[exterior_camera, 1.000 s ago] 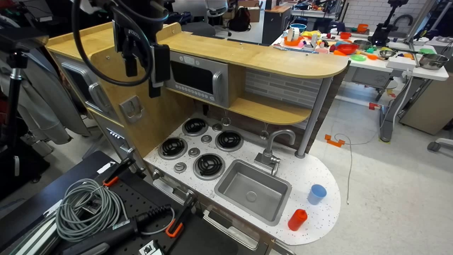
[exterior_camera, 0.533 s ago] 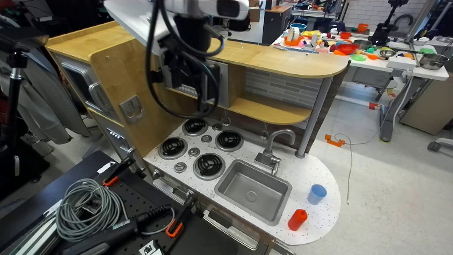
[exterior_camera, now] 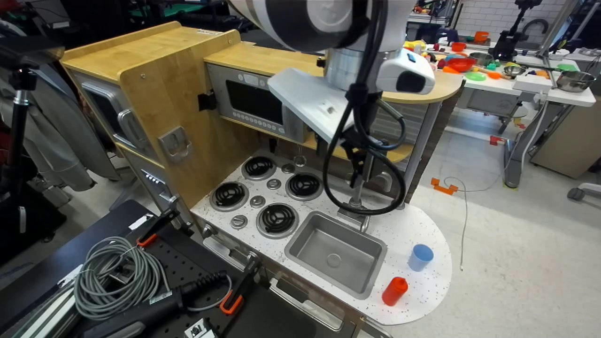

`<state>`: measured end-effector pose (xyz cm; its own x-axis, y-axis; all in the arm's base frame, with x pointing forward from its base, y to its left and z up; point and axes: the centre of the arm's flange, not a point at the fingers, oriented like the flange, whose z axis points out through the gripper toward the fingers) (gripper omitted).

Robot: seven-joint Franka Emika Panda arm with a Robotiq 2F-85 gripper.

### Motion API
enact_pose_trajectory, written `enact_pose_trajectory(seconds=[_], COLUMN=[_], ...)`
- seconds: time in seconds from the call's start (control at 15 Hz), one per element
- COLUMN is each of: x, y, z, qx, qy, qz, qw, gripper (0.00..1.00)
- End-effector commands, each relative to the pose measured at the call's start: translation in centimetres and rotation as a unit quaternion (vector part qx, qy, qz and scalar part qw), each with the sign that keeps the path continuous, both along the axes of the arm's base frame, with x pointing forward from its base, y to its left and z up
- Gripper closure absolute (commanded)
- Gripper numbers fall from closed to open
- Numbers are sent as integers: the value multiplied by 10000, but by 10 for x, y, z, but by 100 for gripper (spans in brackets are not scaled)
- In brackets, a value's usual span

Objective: Put the orange object in the sink

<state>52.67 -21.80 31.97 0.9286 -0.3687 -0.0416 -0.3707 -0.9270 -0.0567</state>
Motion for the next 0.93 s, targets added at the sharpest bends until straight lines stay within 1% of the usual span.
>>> enact_pose_trajectory(seconds=[0.0, 0.2, 0.53, 0.67, 0.73, 0.87], x=[43, 55, 54, 52, 52, 51], y=[-45, -73, -113, -126, -132, -140], z=[-28, -54, -100, -115, -122, -133], qx=[-304, -499, -733, -827, -836, -719], qy=[-246, -204, 94, 175, 189, 147], qz=[-67, -36, 172, 376, 486, 721], qw=[9992, 9985, 9971, 9957, 9951, 9947], gripper=[0, 0, 0, 0, 0, 0])
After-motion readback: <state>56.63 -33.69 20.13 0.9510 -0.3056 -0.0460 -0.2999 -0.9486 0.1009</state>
